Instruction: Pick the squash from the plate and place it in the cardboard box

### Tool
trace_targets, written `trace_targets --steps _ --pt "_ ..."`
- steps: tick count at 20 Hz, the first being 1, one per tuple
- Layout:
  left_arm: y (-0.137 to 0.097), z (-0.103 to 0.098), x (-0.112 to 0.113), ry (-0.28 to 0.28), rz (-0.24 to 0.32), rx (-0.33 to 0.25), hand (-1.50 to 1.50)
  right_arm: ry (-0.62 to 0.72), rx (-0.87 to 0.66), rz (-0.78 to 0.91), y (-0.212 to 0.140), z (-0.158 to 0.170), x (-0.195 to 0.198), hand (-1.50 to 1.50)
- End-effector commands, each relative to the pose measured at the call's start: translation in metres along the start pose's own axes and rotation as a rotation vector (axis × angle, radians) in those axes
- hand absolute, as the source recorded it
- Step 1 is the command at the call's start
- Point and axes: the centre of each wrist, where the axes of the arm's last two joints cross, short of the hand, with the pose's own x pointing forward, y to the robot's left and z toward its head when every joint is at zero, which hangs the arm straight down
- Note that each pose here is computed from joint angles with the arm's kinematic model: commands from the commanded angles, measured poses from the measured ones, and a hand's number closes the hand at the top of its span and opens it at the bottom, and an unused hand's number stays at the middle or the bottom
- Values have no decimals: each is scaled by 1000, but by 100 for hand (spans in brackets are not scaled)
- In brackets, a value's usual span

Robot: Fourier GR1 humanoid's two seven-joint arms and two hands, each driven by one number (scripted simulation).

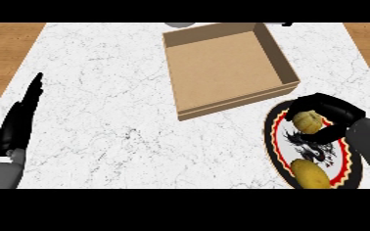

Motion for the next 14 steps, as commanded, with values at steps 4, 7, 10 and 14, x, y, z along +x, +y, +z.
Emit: trace_targets --steps 4,7,10,14 --pt "3 8 -16 4 21 13 0 -92 -152 50 9 -14 -2 150" --pt "-7 -3 -7 15 0 3 0 -109 -241 75 -3 -8 -4 150" --pt "15 8 -18 34 -15 29 0 419 -369 30 27 0 -10 150" --pt "11 12 -26 72 -14 41 0 903 -485 76 20 68 -24 150"
